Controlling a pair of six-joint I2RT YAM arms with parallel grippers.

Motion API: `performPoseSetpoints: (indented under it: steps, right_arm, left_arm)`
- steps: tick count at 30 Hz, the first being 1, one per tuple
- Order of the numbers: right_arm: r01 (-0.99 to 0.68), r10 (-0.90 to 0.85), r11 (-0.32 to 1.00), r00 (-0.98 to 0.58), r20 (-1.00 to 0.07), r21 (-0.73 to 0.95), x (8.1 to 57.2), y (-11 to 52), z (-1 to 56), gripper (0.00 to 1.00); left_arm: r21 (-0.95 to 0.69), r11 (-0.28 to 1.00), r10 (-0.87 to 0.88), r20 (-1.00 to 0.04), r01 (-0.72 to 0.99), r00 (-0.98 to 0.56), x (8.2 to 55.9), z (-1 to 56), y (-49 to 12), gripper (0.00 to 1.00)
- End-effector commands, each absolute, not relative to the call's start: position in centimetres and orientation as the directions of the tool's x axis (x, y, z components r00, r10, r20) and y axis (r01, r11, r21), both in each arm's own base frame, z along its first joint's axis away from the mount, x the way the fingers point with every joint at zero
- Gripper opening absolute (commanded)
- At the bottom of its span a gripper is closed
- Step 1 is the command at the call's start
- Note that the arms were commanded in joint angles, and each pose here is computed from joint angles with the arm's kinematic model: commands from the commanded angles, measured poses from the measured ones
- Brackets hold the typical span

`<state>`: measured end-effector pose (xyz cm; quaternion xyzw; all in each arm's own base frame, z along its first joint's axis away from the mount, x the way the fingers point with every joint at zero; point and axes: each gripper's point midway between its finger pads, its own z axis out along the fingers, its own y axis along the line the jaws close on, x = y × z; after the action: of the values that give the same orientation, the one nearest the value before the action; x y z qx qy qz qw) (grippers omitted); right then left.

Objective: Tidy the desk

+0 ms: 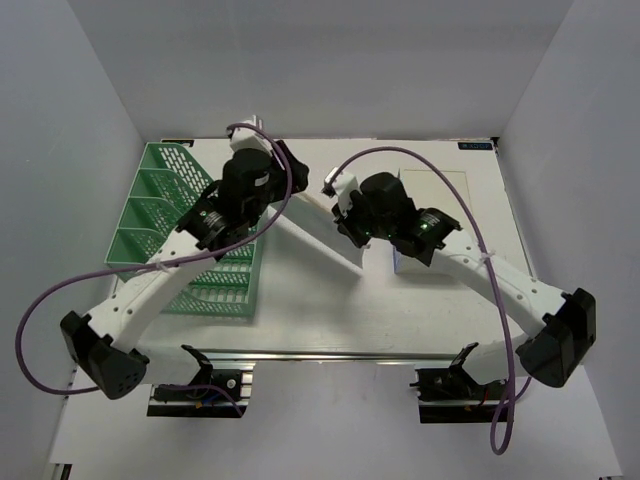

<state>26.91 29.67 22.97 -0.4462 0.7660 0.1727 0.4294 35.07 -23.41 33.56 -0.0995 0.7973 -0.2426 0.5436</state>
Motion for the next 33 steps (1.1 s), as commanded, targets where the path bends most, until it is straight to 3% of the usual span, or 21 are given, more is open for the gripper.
performPoseSetpoints:
  steps: [1,10,16,25,29,33]
  right_arm:
    - [-0.805,-0.436,0.569,-0.121,-0.892,-0.169,28.3,29.1,28.8,0.0]
    - [-0.743,-0.303,0.632,0.025,-0.953,-0.221,30.4,25.5,38.9,0.0]
    - [-0.73,-0.183,0.643,0.147,-0.972,-0.232,29.0,23.5,46.5,0.0]
    - [-0.835,-0.005,0.512,0.231,-0.973,-0.2,22.8,22.6,53.4,0.0]
    - [-0.882,0.045,0.432,0.231,-0.972,-0.19,20.1,22.6,54.6,0.0]
    - [-0.917,0.068,0.348,0.233,-0.97,-0.196,17.6,22.8,54.6,0.0]
  left_arm:
    - [-0.527,0.838,-0.478,-0.833,0.14,-0.278,33.9,39.3,-21.3,0.69]
    - [-0.59,0.684,-0.526,-0.806,0.429,-0.27,27.6,40.3,-21.9,0.74]
    - [-0.587,0.604,-0.503,-0.806,0.539,-0.313,24.9,36.8,-22.9,0.78]
    - [-0.404,0.597,-0.536,-0.844,0.694,-0.031,25.4,36.7,-23.0,0.9]
    - [-0.284,0.569,-0.591,-0.794,0.772,0.143,24.7,39.5,-23.1,0.91]
    - [-0.228,0.536,-0.6,-0.78,0.813,0.177,24.7,41.4,-24.1,0.93]
